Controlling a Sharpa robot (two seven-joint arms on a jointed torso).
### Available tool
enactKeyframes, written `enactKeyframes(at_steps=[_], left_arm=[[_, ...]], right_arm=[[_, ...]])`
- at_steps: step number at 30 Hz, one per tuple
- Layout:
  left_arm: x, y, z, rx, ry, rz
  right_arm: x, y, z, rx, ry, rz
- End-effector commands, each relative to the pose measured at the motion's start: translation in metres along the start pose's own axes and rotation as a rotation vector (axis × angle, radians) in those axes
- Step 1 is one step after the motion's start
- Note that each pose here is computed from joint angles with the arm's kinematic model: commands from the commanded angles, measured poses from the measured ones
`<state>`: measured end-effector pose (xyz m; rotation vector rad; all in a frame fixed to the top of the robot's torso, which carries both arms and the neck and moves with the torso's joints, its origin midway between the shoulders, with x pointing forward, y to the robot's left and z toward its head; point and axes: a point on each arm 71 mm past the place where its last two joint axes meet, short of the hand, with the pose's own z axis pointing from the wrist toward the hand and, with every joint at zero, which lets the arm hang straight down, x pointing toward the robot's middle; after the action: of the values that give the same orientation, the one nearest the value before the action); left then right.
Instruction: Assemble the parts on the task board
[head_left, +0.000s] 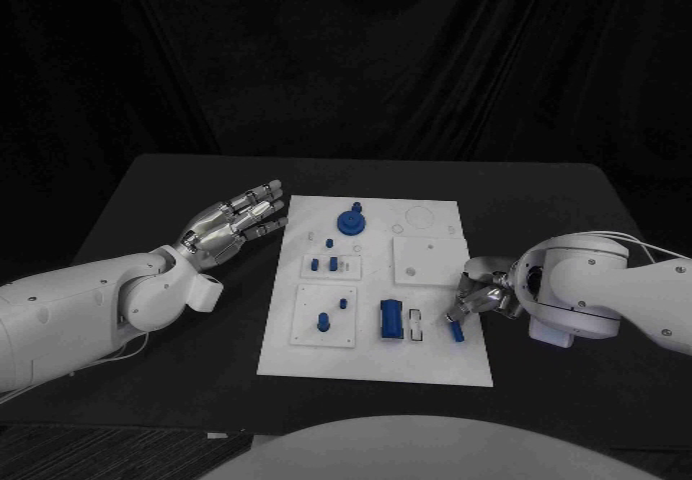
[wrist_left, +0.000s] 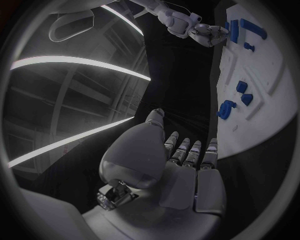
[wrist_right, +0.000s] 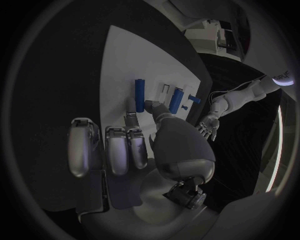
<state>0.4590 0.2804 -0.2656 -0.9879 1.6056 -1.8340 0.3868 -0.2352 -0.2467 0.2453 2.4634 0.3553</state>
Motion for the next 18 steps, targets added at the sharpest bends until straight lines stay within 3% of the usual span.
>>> enactKeyframes(at_steps=[1, 9, 18], left_arm=[[0.0015, -0.0001, 0.0006, 0.011, 0.010, -0.015], [0.0014, 0.0001, 0.0003, 0.009, 0.010, -0.015], [0.0014, 0.0001, -0.0001, 0.008, 0.011, -0.016]], right_arm=[[0.004, 0.003, -0.001, -0.013, 0.034, 0.181], [0.007, 0.009, 0.000, -0.022, 0.086, 0.292], [0.006, 0.017, 0.007, -0.031, 0.093, 0.297]])
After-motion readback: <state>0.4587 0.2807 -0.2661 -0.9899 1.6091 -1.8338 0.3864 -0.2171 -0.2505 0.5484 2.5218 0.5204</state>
